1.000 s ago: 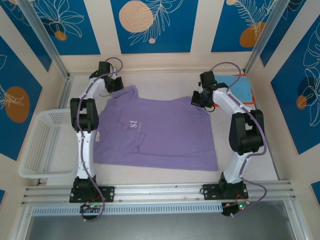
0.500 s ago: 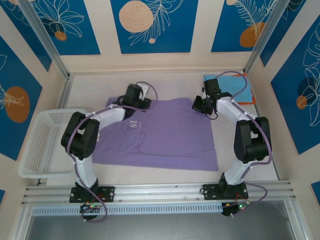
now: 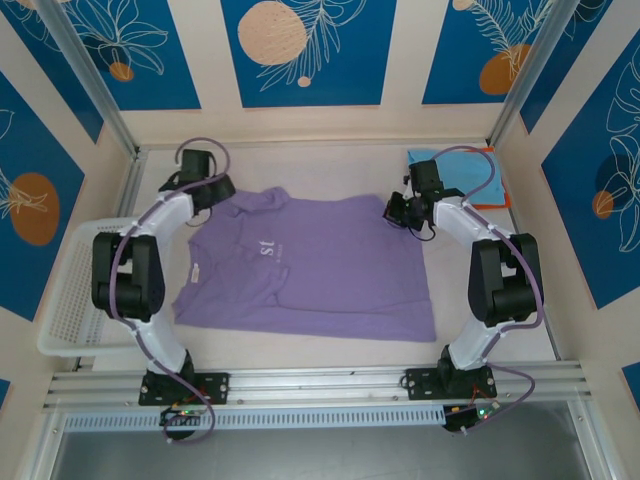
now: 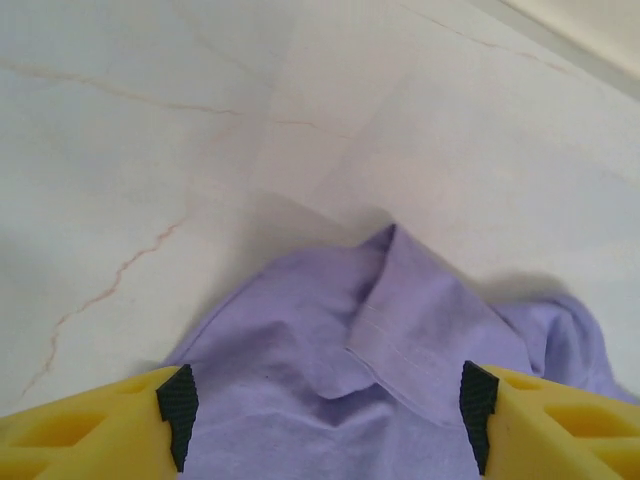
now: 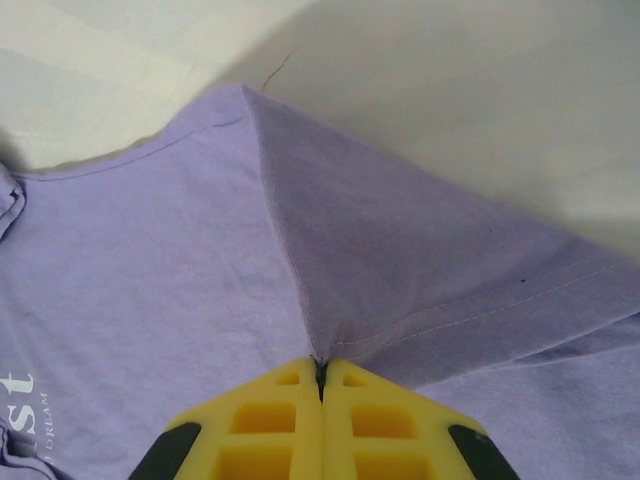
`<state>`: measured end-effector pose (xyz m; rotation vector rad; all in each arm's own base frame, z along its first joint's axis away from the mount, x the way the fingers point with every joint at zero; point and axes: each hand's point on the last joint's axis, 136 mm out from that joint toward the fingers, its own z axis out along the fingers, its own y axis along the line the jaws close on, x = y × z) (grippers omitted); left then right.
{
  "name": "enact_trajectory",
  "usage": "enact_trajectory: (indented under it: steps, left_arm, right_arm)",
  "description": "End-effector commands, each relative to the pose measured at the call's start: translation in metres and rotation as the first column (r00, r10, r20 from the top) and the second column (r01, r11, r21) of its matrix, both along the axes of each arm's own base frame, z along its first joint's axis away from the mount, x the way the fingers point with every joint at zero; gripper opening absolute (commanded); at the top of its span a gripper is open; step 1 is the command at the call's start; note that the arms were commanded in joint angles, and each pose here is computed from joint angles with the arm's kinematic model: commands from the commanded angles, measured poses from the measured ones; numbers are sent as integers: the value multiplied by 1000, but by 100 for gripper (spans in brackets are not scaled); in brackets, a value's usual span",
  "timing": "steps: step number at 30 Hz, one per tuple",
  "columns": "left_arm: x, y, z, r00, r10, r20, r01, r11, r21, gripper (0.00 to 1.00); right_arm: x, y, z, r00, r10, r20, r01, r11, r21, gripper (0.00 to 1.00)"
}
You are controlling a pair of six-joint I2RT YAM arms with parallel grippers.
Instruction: Fold and stack the t-shirts
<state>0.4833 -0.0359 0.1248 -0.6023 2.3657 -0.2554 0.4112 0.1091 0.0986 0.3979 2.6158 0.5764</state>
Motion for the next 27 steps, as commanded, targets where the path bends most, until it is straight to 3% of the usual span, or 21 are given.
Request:
enact_trajectory:
  steps: [1,7,27]
  left_arm:
    - [-13,-28,-35,987,-6,-164,-34,970,-239,71]
    - [-6,-45,-48,977,-53,-205,-22,937,-349,65]
    - [12,-33,-56,968,-26,-249,-42,963,-266,53]
  right_arm:
    - [1,4,7,1000,6,17,-6,999,38,0]
    - [1,3,7,1000,9,20,-9,1000,25,0]
    - [0,1,12,1000,13,28,-13,1000,19,0]
